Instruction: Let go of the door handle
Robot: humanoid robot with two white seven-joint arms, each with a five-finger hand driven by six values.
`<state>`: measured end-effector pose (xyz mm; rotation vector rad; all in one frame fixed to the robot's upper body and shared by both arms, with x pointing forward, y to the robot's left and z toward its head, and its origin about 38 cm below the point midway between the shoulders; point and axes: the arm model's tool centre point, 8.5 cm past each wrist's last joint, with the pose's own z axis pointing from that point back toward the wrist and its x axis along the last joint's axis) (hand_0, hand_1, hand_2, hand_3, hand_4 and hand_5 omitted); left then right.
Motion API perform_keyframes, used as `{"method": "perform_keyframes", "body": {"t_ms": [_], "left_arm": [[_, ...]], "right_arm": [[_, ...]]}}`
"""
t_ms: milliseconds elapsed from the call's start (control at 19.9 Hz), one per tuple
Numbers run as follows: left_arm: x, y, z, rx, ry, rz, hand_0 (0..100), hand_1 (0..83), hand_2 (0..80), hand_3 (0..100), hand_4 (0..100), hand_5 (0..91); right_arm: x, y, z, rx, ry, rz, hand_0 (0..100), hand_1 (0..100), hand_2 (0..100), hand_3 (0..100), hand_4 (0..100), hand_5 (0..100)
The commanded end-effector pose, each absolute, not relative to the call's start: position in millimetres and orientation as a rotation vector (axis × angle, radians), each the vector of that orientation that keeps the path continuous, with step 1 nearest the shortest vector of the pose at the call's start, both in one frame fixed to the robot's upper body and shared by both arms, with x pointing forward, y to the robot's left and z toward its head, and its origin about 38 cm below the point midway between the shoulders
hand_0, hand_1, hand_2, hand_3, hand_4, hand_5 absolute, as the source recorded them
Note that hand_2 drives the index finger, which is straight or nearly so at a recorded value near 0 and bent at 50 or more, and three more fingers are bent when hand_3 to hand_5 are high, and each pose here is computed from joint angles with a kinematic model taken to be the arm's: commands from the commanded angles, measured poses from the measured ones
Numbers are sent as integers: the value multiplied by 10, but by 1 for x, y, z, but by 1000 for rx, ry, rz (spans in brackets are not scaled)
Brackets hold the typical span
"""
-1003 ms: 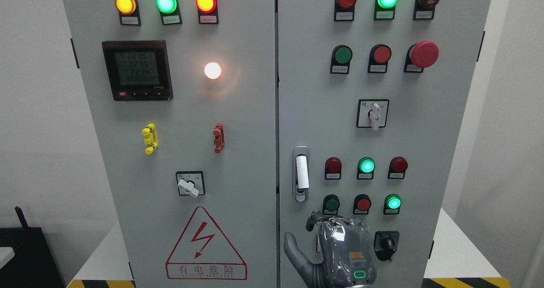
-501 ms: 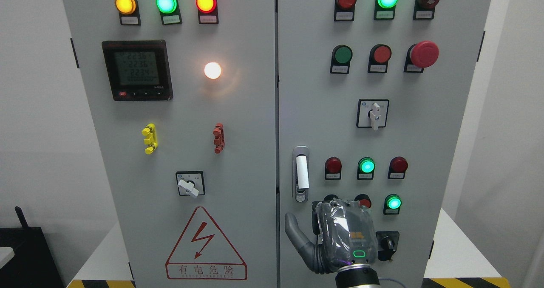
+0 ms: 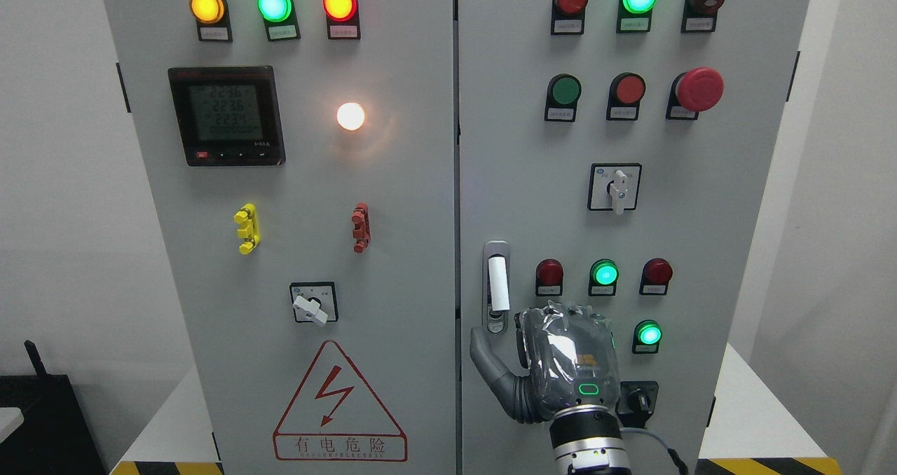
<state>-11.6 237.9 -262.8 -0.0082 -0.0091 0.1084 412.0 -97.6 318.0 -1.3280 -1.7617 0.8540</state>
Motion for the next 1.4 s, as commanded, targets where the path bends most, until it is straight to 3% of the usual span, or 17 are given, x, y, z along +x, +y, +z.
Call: {"method": "perform_keyframes", "body": {"t_ms": [0,1354], "left_arm": [[5,238,-263,-10,-35,123,120,389,0,0,0,0],[4,238,-263,-10,-33,123,120,389,0,0,0,0]], "right_arm": [[421,-94,320,-1328,-1749,862,367,69,1000,1000,996,981],[426,-99,326,-1341,-1737,834,425,104,1000,1000,990,977]]}}
